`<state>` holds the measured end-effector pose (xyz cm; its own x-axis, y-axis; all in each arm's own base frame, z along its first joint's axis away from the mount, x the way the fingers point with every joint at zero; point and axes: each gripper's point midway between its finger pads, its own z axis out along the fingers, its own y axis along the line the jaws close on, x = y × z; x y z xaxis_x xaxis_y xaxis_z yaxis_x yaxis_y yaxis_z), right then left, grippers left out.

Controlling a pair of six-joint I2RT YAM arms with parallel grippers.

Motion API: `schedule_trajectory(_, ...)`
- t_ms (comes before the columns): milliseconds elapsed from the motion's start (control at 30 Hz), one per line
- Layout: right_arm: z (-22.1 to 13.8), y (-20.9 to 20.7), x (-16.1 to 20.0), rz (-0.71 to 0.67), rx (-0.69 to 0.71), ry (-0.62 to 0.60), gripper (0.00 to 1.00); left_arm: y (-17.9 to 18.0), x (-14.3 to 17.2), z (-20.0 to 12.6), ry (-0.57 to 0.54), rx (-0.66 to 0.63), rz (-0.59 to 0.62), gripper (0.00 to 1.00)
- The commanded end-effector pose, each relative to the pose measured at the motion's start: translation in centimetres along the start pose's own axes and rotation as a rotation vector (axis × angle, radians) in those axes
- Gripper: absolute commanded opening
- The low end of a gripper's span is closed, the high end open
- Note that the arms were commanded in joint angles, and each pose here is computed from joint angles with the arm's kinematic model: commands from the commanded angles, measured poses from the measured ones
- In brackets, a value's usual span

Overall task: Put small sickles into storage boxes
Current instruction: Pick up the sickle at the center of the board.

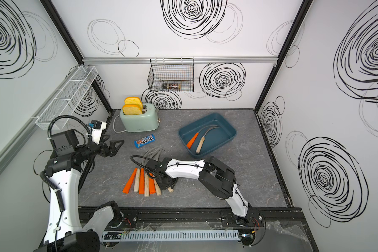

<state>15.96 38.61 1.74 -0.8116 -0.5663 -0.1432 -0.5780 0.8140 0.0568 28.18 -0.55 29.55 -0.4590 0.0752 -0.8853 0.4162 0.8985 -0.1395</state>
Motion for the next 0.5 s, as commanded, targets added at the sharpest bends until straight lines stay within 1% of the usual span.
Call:
schedule_trajectory(0,0.0,-1.3,1.1,0.011,0.029,0.035,0.0,-0.5,-0.7,-0.1,-0.028,0.016,0.026,0.96)
schedule_trajectory(167,-0.7,-1.6,1.2,-0.004,0.04,0.029,0.0,-0.2,-0.9,-0.1,-0.038,0.0,0.033,0.96)
schedule_trajectory(367,-3.0,-1.8,0.9,-0.014,0.026,-0.015,0.0,-0.3,-1.4,-0.2,-0.05,0.0,0.028,0.96)
schedule_trajectory(467,-3.5,-1.8,0.9,-0.032,0.025,-0.009,0.0,-0.3,-1.2,-0.2,-0.049,-0.002,0.029,0.96)
